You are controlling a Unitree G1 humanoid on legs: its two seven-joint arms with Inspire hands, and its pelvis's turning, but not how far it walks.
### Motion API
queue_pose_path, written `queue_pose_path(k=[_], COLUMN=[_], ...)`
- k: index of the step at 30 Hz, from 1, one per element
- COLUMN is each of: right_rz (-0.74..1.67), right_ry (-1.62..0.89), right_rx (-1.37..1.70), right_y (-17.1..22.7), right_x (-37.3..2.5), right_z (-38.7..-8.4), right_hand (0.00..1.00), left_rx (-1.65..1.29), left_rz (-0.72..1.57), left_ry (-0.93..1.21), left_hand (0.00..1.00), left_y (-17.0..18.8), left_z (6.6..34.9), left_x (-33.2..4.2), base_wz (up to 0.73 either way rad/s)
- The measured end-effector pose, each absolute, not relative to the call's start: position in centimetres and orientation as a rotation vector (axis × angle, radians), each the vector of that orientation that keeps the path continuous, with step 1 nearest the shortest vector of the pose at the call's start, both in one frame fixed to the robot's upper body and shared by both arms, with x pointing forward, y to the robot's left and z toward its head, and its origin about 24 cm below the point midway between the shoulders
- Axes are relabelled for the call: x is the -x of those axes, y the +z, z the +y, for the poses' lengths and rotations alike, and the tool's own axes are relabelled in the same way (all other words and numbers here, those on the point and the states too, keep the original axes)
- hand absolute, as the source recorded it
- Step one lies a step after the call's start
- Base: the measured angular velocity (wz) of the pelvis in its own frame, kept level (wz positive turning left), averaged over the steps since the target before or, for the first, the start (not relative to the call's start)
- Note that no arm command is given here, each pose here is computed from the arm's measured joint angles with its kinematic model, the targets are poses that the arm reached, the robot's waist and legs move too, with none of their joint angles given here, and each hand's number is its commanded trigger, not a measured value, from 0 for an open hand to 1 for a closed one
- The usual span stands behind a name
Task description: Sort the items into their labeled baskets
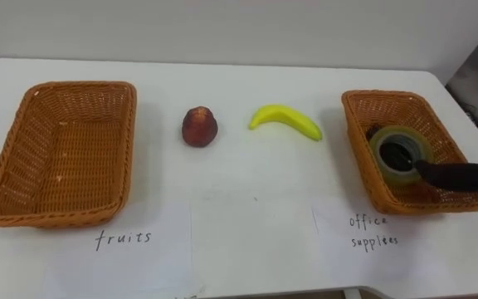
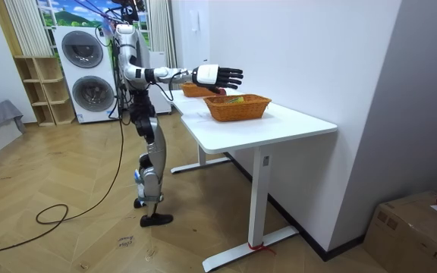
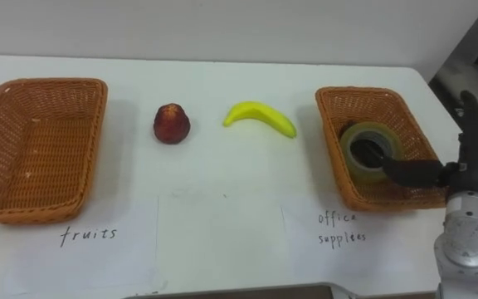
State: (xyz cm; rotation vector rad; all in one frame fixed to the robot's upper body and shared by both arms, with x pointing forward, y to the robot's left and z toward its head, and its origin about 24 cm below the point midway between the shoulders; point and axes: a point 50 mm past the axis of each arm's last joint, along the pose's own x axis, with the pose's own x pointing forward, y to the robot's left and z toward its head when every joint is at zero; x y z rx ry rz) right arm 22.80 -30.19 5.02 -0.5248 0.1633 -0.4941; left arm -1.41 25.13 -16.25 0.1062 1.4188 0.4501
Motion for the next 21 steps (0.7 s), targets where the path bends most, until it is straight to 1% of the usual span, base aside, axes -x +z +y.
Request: queue_pose_path(k=[15, 21], right_rz=[0.128, 0.041], right_ry=[-0.501, -0.498], right_rx=[0.546, 0.561], right_y=[5.7, 7.7], right_x=[-22.9, -23.7], right_z=[-30.4, -30.2], right_hand=[0.0, 0.0], left_rx=[-0.099, -0.042], left_rz=[1.389, 1.371], left_ry=[0.445, 0.487], left_hand=[0.0, 0.0], left_y=[-16.3, -16.3], left_z=[25.0, 25.0], left_x=[0.5, 0.3], base_wz=[0.0, 0.0])
